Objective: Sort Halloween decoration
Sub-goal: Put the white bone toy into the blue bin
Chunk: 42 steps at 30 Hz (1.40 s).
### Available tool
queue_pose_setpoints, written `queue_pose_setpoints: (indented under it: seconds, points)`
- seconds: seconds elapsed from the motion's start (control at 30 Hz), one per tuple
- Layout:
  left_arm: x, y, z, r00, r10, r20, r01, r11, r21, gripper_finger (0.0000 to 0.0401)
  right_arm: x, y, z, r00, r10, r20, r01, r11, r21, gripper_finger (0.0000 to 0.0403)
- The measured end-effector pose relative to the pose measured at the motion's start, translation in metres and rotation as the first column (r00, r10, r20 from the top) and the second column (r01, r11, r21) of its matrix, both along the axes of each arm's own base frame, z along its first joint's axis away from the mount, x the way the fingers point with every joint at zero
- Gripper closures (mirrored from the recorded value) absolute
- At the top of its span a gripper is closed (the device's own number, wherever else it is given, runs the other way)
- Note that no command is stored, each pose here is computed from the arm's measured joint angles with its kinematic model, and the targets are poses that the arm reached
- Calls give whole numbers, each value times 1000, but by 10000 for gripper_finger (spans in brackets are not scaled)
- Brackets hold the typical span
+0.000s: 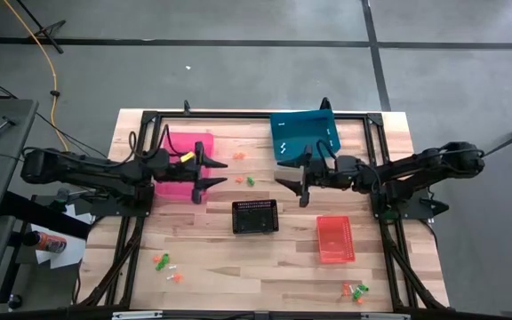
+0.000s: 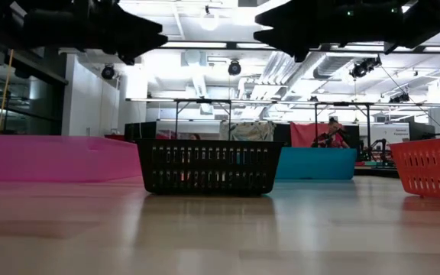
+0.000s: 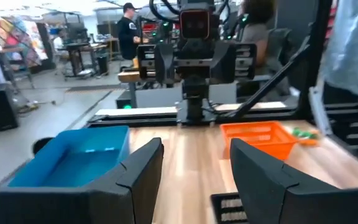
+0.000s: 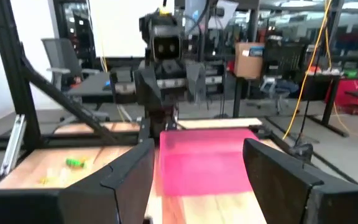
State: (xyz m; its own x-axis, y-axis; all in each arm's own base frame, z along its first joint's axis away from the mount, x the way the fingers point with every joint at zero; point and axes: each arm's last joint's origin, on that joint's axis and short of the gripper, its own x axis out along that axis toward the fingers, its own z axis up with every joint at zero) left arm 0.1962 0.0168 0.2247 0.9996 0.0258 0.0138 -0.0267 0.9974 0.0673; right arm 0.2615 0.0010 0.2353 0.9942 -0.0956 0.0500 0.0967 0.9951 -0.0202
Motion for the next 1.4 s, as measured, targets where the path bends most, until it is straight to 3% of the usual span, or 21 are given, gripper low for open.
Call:
queue_pose_setpoints:
  seconds: [0.1,0.17,0.23,0.3,0.43,0.57,0.77,0.9,1.0,1.1,1.17,1.3,1.37,1.4]
  points:
    - [0,-1,2,1000,-16,15,17,997,-74,227,0,0,0,1000,0,4,0,1000,-1,163]
    - [3,-4,7,998,-56,-9,52,963,-264,227,0,-1,0,1000,-3,4,3,1000,-2,163]
    - [9,-17,17,975,-198,-100,145,911,-386,227,0,-2,1,1000,-10,11,10,1000,-21,163]
    - [12,-38,26,920,-299,-252,162,877,-452,227,0,-4,2,1000,-20,20,21,999,-40,163]
    - [12,-85,29,797,-205,-568,21,949,-314,229,1,-8,6,999,-32,34,34,999,-36,163]
    - [7,-137,29,654,-227,-721,26,960,-278,228,1,-8,6,999,-35,34,36,999,-37,163]
    - [-9,-208,16,454,-406,-793,-8,888,-459,228,1,-8,6,999,-34,27,35,999,-34,163]
    - [-20,-237,-2,317,-472,-822,-191,818,-543,229,1,-8,5,999,-33,28,33,999,0,163]
    - [-27,-252,-21,264,-438,-859,-341,791,-508,229,1,-8,5,999,-31,30,30,999,27,163]
    - [-35,-266,-43,208,-393,-896,-420,791,-445,233,1,-8,5,999,-31,29,30,999,27,163]
    - [-39,-275,-58,143,-380,-914,-447,799,-402,236,1,-8,5,999,-28,25,28,999,29,163]
    - [-43,-288,-69,-10,-304,-953,-445,855,-268,246,1,-8,2,1000,-28,-1,28,999,25,163]
    - [-42,-289,-66,-46,-219,-975,-413,893,-181,252,1,-9,3,999,-33,-1,33,999,7,163]
    - [-40,-290,-62,-39,-168,-985,-394,908,-140,256,1,-9,3,999,-36,0,36,999,-3,163]
